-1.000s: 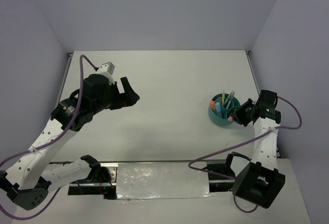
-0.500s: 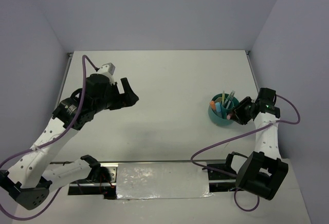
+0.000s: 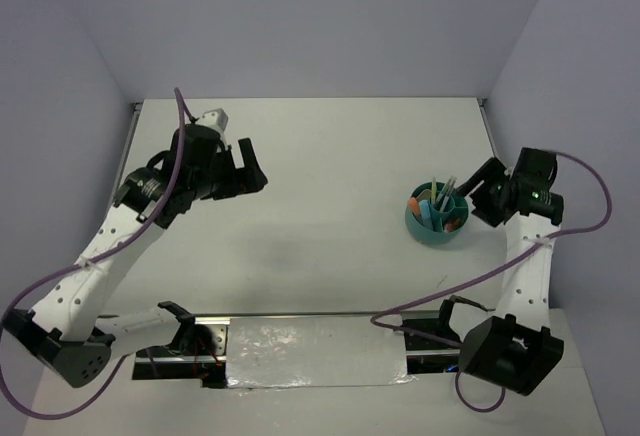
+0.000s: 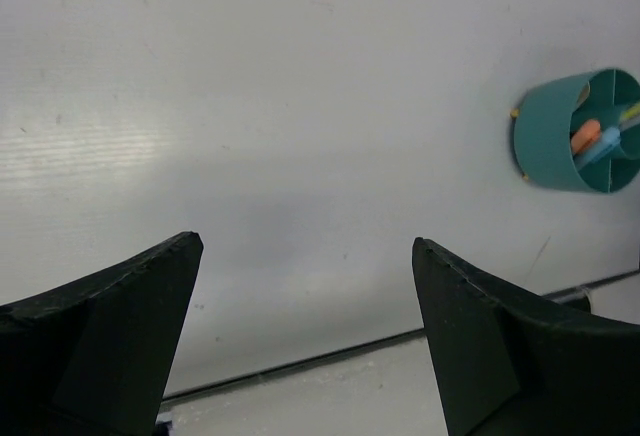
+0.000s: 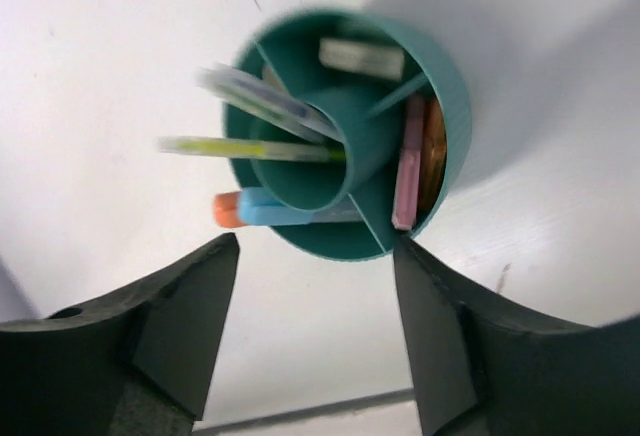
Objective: Sort the stationery into containers
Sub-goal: Reset both arms
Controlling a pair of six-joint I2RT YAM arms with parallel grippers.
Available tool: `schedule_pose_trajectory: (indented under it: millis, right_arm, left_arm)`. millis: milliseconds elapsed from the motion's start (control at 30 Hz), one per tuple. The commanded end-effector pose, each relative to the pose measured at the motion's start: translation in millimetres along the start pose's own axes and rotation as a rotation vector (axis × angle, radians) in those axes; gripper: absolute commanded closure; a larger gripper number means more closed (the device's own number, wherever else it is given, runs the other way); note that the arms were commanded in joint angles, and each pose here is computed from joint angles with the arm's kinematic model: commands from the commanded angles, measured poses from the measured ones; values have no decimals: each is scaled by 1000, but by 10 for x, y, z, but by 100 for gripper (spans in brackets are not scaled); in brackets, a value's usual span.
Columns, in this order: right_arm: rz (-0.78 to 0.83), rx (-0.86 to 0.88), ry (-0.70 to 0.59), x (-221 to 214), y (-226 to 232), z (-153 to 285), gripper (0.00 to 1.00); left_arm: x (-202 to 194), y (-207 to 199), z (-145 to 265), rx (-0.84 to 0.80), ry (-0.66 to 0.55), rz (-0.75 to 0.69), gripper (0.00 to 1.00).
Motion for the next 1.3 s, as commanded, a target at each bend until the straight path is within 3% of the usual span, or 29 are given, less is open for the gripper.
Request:
schedule_pose_trajectory:
  millis: [0,33,100,233,333,500,767,967,1267]
  right_arm:
    - [218,-9,-160,324,286,494,28]
    - [255,9,-176,337,369,580,24]
    - [371,63,-267,420,599,876,0]
    - [538,69,-440,481,777,1486,0]
    - [561,1,-565,579,718,1996,0]
    - [564,28,-617,474,688,2398,0]
    - [605,174,-666,138,579,2677,0]
    - [645,180,-695,64,421,2732,0]
    - [661,177,-666,55,444,2581,0]
  left_arm:
    - [397,118,-38,92,-75,-39,1]
    - [478,172,-45,128,-88,-41,1]
    - [688,311,-50,224,-116,-37,1]
    - [1016,585,26,372,-236,-18,1]
    - [1102,711,149,427,-295,0,1]
    - [1045,965,476,486,-420,49,1]
    - [726,1400,1053,613,-516,102,1]
    - [653,1381,1378,518,-595,129,1]
    - [647,1438,1608,528,-651,143,1]
Point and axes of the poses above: each gripper's point midway between its finger pads, its own z axis back along the fingers, its own y axis along the line the jaws close on, x = y × z, the point moved 1 cm from there along z, back along the fingers, and after that the axes turned 8 degrees about z, right-handed, at the moved point
